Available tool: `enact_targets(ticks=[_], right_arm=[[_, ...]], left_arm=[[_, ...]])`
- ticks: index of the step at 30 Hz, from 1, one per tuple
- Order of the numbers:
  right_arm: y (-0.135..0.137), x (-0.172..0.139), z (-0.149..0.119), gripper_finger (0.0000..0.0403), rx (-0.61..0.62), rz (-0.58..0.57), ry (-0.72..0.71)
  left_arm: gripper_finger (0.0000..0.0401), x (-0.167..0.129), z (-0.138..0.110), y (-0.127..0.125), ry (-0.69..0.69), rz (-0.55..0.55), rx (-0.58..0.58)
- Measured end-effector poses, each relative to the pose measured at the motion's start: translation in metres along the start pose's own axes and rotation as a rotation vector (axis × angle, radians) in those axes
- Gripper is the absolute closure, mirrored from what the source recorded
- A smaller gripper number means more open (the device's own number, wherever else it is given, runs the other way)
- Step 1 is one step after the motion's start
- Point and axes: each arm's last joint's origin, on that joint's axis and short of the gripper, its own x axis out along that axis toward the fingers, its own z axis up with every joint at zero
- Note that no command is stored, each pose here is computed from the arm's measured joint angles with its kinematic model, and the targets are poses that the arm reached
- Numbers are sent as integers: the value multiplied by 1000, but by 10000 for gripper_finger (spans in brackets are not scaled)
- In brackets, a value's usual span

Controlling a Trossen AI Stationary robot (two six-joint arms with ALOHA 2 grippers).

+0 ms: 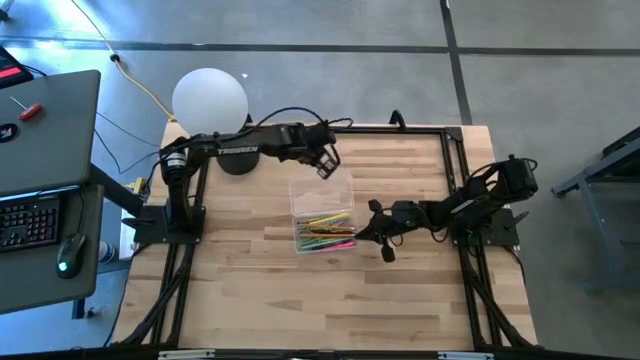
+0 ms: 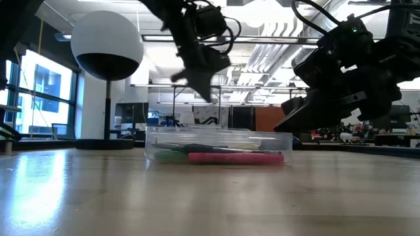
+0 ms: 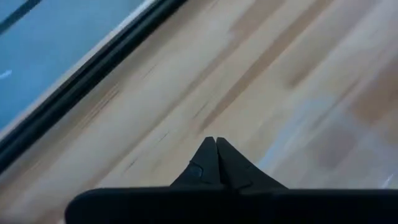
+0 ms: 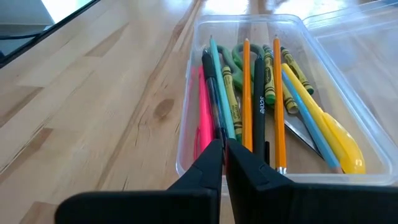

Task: Pick & place school supplies into a supply box
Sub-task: Close the transparent supply box

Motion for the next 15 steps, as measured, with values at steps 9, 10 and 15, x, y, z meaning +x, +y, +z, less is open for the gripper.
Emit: enact_targets(ticks=[9, 10, 15], right_arm=[[1, 0, -1, 403, 26, -1, 5], [1, 0, -1, 403, 33, -1, 6], [1, 0, -1, 402, 40, -1, 3]], left_arm=[[346, -61, -38, -1, 142, 175, 75], [338, -70, -44, -2, 125, 192, 75], [329, -101, -86, 0, 32, 252, -22]])
